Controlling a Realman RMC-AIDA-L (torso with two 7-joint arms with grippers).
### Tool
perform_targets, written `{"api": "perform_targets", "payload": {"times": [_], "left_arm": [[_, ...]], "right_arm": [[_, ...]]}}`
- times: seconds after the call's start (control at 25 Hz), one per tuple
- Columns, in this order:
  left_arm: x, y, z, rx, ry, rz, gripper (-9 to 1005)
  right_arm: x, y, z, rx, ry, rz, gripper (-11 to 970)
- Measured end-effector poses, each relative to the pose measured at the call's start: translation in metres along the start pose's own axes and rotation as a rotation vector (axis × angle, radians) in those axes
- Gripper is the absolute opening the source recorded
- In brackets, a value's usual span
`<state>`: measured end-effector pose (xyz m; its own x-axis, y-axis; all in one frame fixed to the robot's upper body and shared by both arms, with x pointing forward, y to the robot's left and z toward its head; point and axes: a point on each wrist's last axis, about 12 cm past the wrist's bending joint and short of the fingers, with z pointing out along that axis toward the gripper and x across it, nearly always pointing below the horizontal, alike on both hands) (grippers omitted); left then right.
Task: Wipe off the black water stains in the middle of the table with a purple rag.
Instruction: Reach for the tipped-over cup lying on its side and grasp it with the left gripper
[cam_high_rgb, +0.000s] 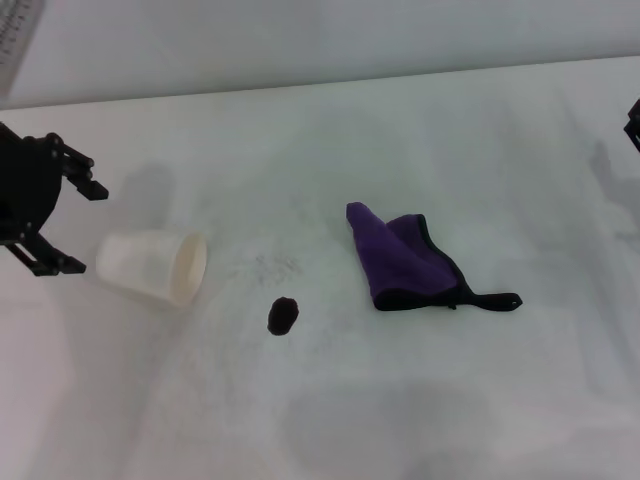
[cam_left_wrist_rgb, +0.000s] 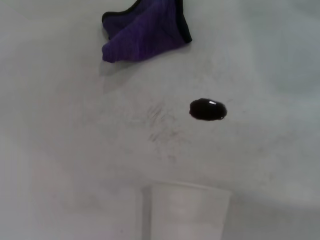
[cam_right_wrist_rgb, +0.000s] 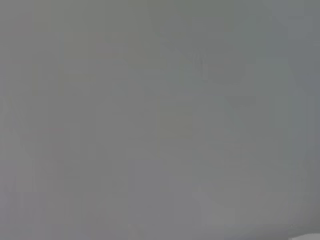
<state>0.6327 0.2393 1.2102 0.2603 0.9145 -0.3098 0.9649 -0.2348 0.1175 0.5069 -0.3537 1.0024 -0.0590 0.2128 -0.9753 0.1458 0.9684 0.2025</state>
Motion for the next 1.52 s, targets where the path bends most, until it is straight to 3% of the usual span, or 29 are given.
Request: {"api": "perform_targets", "payload": {"times": [0.52,0.72,1.52], "left_arm": [[-0.006,0.013,0.045,0.001,0.057,0.053,877],[-0.007,0.015,0.053,-0.003,0.062,0.067,876],[-0.005,0.011,0.093,-0.029,0.068,0.114,876]], "right_arm": [[0.004,-0.005,-0.004,0.019,0.023,0.003,861],[0.004,-0.005,-0.004,0.021,0.024,0.002,861],[0.007,-0.009,-0.011,0.029,0.033,0.004,860]]}}
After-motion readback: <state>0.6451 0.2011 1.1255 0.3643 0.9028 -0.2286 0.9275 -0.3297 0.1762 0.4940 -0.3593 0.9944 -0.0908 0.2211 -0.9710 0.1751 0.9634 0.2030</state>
